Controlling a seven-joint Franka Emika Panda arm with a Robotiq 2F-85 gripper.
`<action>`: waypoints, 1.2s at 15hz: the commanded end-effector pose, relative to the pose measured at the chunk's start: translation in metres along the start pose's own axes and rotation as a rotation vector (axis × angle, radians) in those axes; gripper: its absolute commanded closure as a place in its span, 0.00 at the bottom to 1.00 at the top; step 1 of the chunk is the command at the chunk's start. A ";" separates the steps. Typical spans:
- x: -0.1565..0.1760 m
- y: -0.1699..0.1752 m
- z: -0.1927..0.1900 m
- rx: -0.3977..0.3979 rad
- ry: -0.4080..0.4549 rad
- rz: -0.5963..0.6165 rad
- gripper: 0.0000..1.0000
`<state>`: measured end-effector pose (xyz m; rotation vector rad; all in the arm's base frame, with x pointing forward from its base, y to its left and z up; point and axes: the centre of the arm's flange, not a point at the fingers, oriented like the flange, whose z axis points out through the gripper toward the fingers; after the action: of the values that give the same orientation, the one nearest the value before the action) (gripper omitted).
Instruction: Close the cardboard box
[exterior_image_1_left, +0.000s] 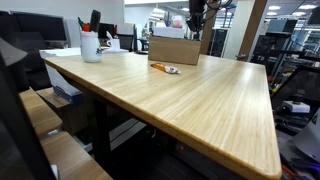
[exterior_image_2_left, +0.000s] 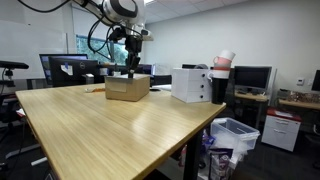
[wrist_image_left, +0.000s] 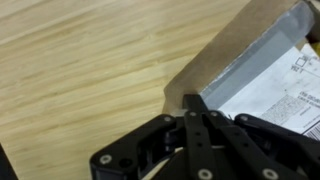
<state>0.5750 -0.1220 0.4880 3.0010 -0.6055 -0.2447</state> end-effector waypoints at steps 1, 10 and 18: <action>-0.011 -0.015 0.011 0.041 -0.130 -0.011 0.99; -0.033 -0.047 0.015 0.126 -0.282 -0.020 0.98; -0.038 -0.058 0.023 0.188 -0.355 -0.011 0.98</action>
<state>0.5557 -0.0639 0.4761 3.1503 -0.6386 -0.6975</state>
